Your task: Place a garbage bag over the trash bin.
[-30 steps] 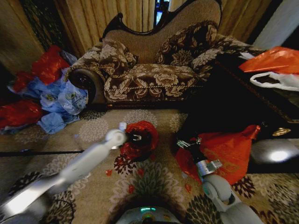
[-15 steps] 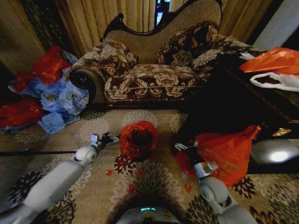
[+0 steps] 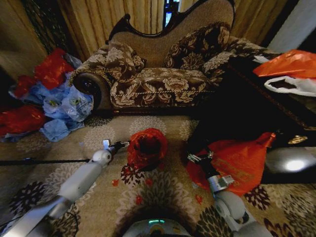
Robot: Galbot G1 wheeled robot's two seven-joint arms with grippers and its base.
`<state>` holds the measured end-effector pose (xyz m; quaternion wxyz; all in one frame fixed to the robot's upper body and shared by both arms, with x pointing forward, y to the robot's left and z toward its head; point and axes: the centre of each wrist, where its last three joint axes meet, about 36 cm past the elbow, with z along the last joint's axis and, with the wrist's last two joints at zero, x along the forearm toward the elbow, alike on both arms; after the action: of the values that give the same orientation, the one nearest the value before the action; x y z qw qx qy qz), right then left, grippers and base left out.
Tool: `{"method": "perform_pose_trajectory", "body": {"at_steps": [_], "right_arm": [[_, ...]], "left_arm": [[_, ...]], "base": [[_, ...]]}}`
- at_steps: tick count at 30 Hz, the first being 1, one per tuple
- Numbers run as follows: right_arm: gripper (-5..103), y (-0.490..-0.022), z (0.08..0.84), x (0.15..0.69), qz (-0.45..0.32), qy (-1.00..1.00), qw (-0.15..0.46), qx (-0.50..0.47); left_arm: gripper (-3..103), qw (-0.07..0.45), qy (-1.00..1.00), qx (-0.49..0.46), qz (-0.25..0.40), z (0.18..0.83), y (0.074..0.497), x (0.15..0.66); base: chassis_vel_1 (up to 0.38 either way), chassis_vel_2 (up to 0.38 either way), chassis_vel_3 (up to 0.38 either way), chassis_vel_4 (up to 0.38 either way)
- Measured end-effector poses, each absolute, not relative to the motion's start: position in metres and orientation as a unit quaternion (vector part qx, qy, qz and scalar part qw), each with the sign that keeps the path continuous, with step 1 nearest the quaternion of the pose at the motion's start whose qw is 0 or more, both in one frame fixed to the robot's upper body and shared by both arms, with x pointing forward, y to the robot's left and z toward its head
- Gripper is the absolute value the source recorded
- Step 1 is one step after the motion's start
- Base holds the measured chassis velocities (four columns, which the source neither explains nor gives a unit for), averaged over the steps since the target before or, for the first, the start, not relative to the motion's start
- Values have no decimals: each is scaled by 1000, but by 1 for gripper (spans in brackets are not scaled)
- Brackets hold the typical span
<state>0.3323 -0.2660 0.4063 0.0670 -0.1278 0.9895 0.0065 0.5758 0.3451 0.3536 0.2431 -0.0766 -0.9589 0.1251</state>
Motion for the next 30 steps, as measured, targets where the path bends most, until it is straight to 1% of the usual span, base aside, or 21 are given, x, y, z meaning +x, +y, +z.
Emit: {"method": "perform_pose_trajectory", "body": {"at_steps": [5, 6, 8, 10, 11, 15, 18, 25, 30], "right_arm": [[100, -270, 405, 332, 4, 990, 67, -124], [100, -270, 405, 333, 3, 990, 67, -124], [100, -271, 405, 333, 4, 990, 67, -122], [100, -272, 405, 334, 4, 990, 68, -121], [100, -272, 405, 335, 4, 990, 68, -120], [100, -271, 403, 337, 7, 990, 69, -120], [100, -270, 404, 338, 7, 990, 69, -120], [100, -274, 401, 337, 2, 991, 65, -117], [100, -274, 401, 335, 3, 991, 63, -116]], "left_arm": [[98, 236, -962, -69, 118, 352, 347, 583], [95, 231, -963, -67, 119, 356, 349, 584], [98, 216, -967, -65, 122, 368, 355, 584], [98, 206, -968, -65, 126, 378, 359, 584], [101, 197, -969, -68, 131, 386, 360, 584], [99, 190, -969, -79, 137, 392, 354, 584], [99, 194, -967, -86, 138, 385, 347, 586], [98, 249, -960, -73, 109, 328, 325, 601], [98, 249, -960, -66, 107, 314, 317, 611]], "base": [[0, 0, 0, 0], [0, 0, 0, 0], [0, 0, 0, 0], [0, 0, 0, 0], [0, 0, 0, 0], [0, 0, 0, 0], [0, 0, 0, 0], [0, 0, 0, 0], [0, 0, 0, 0]]}}
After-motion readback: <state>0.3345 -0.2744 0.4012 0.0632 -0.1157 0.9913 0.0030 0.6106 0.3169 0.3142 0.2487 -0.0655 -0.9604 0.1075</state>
